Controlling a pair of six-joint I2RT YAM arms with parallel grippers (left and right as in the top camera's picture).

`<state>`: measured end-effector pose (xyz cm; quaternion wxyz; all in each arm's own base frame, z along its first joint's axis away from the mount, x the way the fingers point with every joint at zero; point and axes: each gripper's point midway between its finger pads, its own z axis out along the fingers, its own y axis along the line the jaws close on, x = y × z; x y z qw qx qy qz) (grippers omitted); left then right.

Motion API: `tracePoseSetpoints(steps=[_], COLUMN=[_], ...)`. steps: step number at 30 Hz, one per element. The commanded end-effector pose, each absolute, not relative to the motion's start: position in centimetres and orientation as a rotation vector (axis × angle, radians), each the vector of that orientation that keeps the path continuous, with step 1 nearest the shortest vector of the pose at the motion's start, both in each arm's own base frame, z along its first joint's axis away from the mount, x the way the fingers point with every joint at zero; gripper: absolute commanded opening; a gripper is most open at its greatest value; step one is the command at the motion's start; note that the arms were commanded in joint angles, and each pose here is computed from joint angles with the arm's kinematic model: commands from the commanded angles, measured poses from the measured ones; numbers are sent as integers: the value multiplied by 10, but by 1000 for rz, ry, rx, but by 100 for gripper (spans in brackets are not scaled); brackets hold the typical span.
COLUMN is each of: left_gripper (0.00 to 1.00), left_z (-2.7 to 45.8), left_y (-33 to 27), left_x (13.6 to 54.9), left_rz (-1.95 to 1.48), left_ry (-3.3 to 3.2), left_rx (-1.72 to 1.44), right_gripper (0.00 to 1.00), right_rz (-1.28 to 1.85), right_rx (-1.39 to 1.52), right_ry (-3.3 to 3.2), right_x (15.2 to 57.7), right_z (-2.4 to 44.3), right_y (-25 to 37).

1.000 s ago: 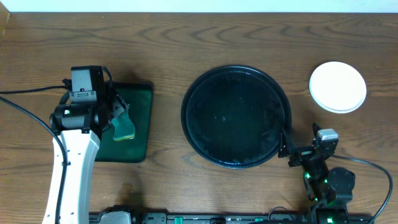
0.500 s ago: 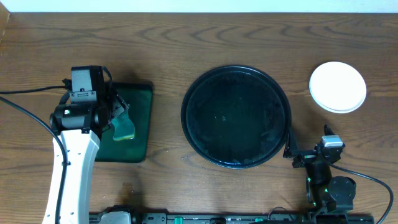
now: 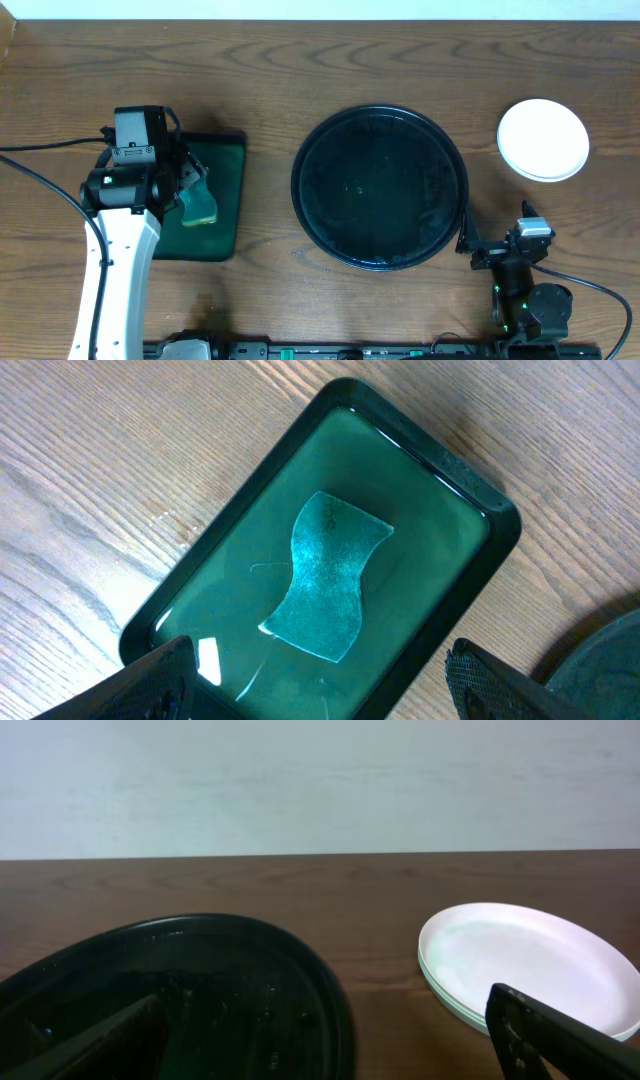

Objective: Clean dirty plates on tray and stack at the side

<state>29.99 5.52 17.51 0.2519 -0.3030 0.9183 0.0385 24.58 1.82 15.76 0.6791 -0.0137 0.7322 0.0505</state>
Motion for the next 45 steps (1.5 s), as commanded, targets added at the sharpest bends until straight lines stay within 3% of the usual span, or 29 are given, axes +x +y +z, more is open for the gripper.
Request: tracePoseSetpoints(steps=[1,25,33,38,45], left_gripper=[80,80,80,80,81], left_z=[179,182,196,177,166], left_y=[56,53,15,11,5], left_x=[301,284,239,215,228], left_rz=[105,96,-22,17,-11], left_ry=[2486,2504,2394,2312,2060], left_rx=[-828,-809,-161,-43,-8], right_gripper=[99,99,99,99,99], right_rz=[98,98,98,98,98], right_rx=[-40,-40,-40,-40,-40], right_ry=[1643,1643,1643,1643,1643], right_x=[246,246,246,246,246], right_z=[157,157,157,157,157], right_y=[18,18,18,18,18])
